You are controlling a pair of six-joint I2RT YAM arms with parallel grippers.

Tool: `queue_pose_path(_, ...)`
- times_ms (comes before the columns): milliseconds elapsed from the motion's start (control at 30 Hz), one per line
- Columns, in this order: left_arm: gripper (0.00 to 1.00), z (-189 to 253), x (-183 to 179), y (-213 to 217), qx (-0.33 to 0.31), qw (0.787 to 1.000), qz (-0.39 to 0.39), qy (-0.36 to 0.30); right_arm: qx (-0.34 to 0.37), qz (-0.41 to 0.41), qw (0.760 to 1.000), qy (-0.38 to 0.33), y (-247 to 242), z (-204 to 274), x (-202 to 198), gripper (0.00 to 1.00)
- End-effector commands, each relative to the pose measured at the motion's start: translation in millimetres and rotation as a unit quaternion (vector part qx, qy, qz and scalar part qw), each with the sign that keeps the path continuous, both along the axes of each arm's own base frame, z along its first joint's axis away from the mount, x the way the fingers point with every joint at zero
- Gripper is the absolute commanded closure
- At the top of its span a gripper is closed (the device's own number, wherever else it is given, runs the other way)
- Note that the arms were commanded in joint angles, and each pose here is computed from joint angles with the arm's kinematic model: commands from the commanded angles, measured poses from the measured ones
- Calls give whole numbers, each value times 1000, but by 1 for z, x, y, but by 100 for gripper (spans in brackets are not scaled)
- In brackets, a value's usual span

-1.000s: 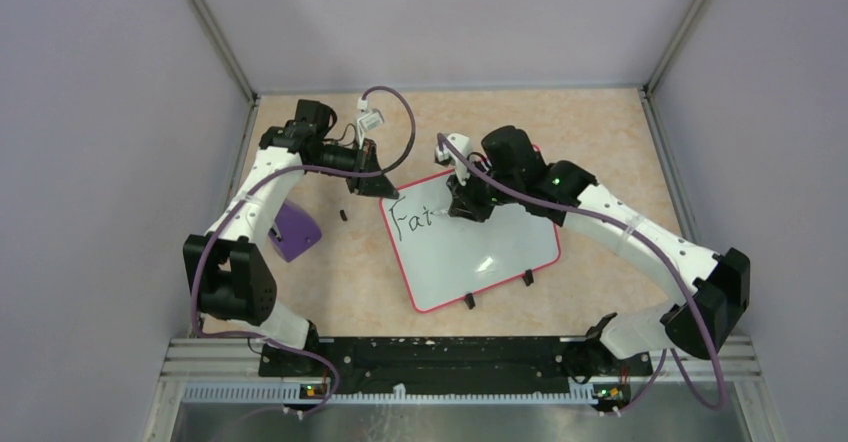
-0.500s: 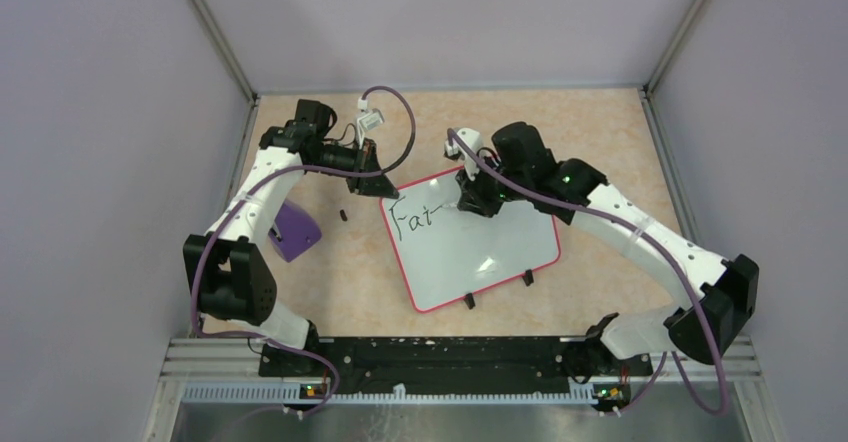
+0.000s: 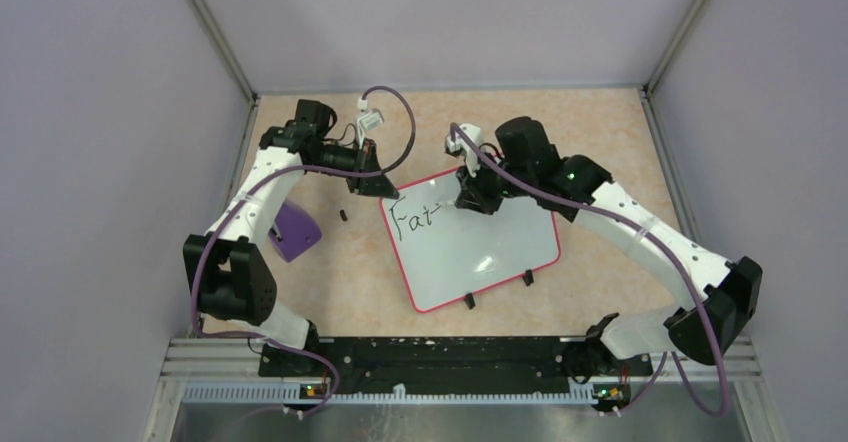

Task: Write a sentence on the whiteboard

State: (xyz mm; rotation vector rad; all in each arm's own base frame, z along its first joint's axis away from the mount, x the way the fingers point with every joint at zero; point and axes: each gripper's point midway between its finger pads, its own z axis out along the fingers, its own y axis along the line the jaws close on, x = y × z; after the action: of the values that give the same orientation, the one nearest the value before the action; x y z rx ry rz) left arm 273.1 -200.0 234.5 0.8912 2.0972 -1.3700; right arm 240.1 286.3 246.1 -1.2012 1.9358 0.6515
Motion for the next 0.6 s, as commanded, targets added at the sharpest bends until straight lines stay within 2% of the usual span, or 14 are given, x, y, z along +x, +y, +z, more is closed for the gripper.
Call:
queue_pose_path(0, 100, 3, -3, -1, -2, 1000, -9, -16, 44, 10, 998, -36, 14, 38, 6, 100)
queue_pose_path(333, 100, 4, -3, -1, -2, 1000, -9, -20, 36, -19, 998, -41, 18, 31, 24, 100)
queue_pose_path(567, 100, 2, -3, -1, -2, 1000, -10, -18, 26, -19, 999, -25, 14, 16, 18, 100)
